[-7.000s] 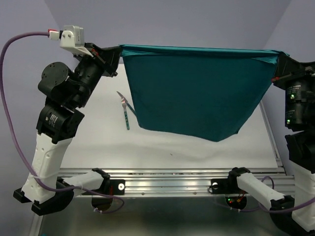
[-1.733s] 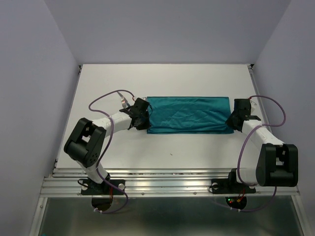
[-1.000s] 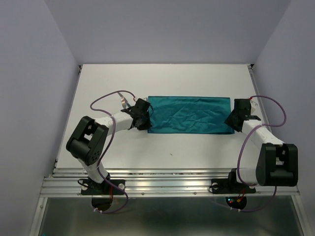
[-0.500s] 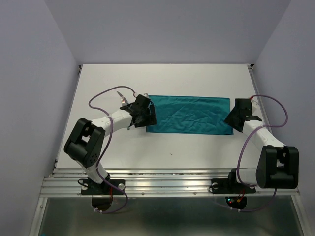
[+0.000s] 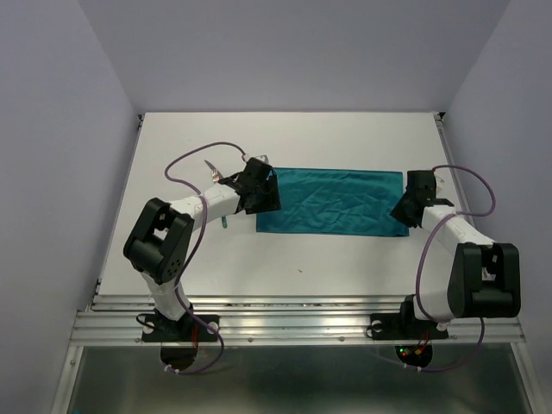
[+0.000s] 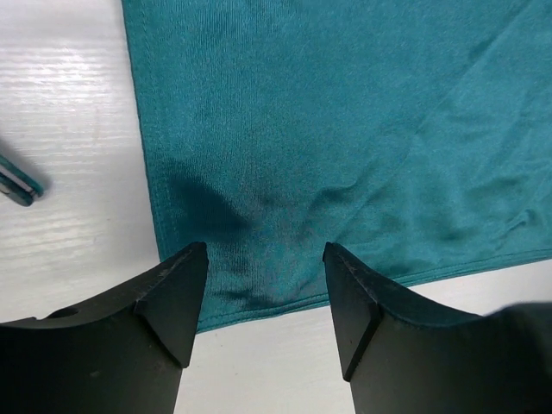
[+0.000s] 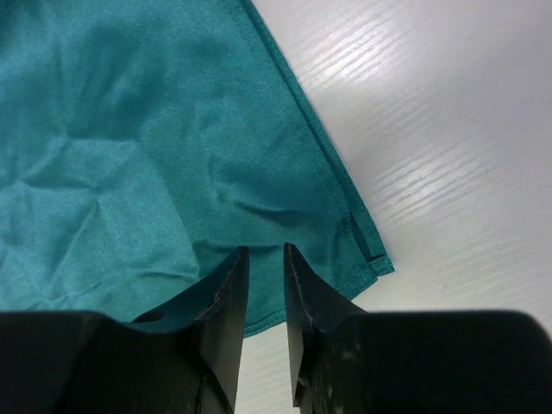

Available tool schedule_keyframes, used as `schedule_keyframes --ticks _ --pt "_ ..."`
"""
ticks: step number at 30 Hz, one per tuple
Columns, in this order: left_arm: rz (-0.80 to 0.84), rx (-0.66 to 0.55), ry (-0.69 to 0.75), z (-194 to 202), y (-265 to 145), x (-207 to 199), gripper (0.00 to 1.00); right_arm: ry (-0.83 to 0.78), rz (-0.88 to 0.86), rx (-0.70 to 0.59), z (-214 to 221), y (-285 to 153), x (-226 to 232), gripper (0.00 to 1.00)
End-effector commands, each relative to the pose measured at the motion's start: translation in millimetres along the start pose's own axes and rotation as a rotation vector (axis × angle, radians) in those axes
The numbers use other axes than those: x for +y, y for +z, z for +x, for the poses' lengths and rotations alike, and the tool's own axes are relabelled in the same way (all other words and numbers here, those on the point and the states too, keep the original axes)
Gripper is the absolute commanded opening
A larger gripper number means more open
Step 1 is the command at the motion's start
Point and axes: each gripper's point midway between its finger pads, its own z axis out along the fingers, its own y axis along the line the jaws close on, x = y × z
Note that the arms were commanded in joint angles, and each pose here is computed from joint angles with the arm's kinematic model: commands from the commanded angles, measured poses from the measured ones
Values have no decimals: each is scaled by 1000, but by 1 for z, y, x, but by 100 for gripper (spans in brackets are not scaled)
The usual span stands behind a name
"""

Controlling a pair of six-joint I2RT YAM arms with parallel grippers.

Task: Fold the napkin into a case and place the utensils inside
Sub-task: Smooth out the rectangle-folded napkin at the center of the board.

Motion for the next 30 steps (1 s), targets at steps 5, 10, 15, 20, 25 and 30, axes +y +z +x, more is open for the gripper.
schedule_keyframes --ticks 5,10,15,20,25,30 --pt "16 73 17 17 25 -3 66 -3 135 0 7 16 -22 30" --pt "-30 107 24 32 32 12 65 -26 255 -12 9 23 -44 33" --pt "-52 126 30 39 36 19 65 -18 272 -31 3 21 -46 33" --pt "-67 129 29 42 37 23 64 14 192 -89 -10 2 -34 33" --pt "-67 131 35 43 37 23 64 42 167 -11 12 4 -33 33" --pt "-75 138 39 46 38 26 64 54 177 43 36 11 -40 31"
